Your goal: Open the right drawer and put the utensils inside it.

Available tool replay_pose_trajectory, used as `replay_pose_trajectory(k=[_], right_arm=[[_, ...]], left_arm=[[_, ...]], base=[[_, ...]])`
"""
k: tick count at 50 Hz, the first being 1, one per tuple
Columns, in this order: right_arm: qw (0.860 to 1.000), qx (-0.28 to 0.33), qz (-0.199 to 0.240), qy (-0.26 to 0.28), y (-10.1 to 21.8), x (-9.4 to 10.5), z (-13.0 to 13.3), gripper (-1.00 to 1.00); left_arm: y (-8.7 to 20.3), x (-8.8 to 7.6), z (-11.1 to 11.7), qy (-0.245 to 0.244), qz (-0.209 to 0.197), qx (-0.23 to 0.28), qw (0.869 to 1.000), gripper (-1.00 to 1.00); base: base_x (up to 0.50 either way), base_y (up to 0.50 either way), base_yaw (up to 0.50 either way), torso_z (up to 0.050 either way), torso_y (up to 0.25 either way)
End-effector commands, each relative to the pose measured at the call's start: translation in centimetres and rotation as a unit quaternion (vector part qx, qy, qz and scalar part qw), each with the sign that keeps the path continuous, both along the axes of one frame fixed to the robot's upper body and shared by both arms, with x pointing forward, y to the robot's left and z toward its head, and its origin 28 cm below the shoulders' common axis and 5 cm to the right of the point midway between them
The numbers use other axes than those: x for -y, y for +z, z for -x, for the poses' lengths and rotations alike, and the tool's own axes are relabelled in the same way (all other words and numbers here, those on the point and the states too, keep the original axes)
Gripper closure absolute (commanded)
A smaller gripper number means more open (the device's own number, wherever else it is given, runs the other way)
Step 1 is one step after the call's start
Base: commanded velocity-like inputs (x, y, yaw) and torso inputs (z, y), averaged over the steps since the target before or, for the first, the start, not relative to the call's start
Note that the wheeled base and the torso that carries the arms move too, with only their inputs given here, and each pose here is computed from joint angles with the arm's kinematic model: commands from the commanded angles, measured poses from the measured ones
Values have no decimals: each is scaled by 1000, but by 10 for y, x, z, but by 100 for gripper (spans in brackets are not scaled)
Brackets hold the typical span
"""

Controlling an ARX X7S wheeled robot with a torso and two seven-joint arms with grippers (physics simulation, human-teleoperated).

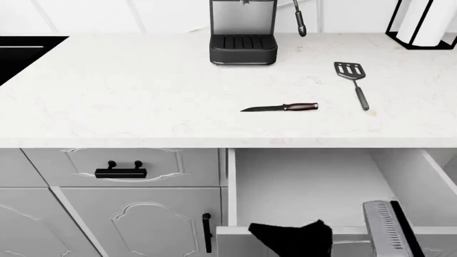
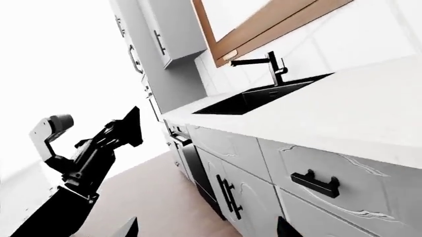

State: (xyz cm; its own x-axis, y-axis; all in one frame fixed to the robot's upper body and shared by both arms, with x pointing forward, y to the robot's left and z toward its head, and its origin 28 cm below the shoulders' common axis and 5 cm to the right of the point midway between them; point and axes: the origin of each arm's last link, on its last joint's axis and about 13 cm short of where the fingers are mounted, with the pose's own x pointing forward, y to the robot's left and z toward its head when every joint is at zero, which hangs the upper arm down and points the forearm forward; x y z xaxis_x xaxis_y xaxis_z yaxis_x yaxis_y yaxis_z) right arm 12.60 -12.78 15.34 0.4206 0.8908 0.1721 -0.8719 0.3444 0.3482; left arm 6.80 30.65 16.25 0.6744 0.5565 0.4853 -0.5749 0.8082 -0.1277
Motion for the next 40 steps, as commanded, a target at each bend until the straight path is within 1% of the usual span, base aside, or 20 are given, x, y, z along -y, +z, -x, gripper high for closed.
replay_pose_trajectory(k=[1,5,10,18,22,26,27,28,30,31,32,34,36,38,40], right_arm=[[996,75,28,-47,96,-16,-38,-100],[994,94,31,-47,113,-19,-41,-100],[991,115,34,-60,130,-21,-41,-100],[980,162,37,-114,156,-21,-46,-100],[969,195,42,-144,170,-24,-48,-100],[963,210,39,-166,182,-27,-51,-100],[959,217,38,-178,185,-28,-52,-100],[951,231,43,-203,188,-28,-54,-100],[942,236,52,-231,192,-28,-60,-100],[936,241,61,-248,194,-28,-63,-100],[929,247,72,-266,196,-28,-66,-100],[910,272,87,-302,201,-30,-70,-100],[903,281,99,-310,209,-32,-75,-100],[905,289,98,-298,221,-33,-78,-100],[901,290,94,-309,237,-33,-84,-100]], left_arm=[[-1,0,-1,-1,1,-1,1000,-100],[-1,-1,0,0,2,1,1000,-100],[-1,-1,1,0,3,1,1000,-100],[0,-1,1,1,4,2,1000,-100],[0,-1,1,1,4,2,1000,-100],[-1,-2,2,1,5,2,1000,-100],[-1,-1,1,1,4,2,1000,-100],[-1,-1,1,1,4,2,1000,-100],[-1,-1,1,0,5,1,1000,-100],[-1,-1,1,0,5,1,1000,-100],[-1,-1,1,0,5,1,1000,-100],[-1,-1,1,-1,4,1,1000,-100],[0,-1,1,-1,4,2,1000,-100],[0,-1,1,0,4,2,1000,-100],[0,-1,2,0,4,3,1000,-100]], base=[[0,0,0,0,0],[0,0,0,0,0],[0,0,0,0,0],[0,0,0,0,0],[0,0,0,0,0],[0,0,0,0,0],[0,0,0,0,0],[0,0,0,0,0],[0,0,0,0,0],[0,0,0,0,0],[0,0,0,0,0],[0,0,0,0,0],[0,0,0,0,0],[0,0,0,0,0],[0,0,0,0,0]])
